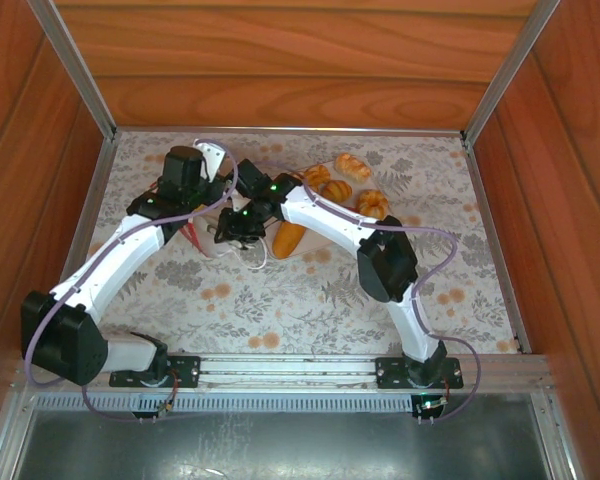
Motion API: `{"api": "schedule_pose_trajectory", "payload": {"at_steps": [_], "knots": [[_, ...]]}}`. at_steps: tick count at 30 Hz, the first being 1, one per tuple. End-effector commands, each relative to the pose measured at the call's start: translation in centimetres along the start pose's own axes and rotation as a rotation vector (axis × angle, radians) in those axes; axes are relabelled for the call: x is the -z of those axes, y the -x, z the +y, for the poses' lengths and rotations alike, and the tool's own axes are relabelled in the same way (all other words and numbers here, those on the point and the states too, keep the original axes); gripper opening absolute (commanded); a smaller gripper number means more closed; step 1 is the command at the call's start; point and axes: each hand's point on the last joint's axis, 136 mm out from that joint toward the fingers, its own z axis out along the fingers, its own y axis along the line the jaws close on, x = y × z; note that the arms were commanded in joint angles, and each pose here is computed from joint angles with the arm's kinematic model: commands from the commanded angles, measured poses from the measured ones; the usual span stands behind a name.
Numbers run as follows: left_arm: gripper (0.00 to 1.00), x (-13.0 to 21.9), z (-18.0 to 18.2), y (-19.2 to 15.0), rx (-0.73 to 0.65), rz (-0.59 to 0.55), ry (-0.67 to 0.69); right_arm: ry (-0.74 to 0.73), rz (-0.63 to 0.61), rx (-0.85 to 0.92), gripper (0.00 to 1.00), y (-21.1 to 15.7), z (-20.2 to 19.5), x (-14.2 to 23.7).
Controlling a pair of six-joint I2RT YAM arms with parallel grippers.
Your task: Take the fake bread out of the paper bag
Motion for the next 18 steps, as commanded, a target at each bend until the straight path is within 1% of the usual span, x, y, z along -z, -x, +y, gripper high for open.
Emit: {"api": "schedule_pose_trajectory", "payload": {"at_steps": [1,9,12,18], "knots": [[0.0,1.5,-0.9,1.8,-0.005,-0.087,-0.054,0.015,-0.018,-0.025,0.44,1.0,0.0,-0.5],[0.0,2.1,-2.0,1.4,-0.016,-0.092,-0.119,0.048,-0.076,-0.086,0.45,3.3,-0.9,-1.6],[0.0,2.0,-2.4,1.2,-0.02,-0.082,-0.137,0.023,-0.09,-0.113,0.47,3.8,-1.7,-1.9],[0.0,1.9,-2.6,1.1,-0.021,-0.075,-0.151,-0.036,-0.081,-0.171,0.48,3.8,-3.8,-2.5]]}}
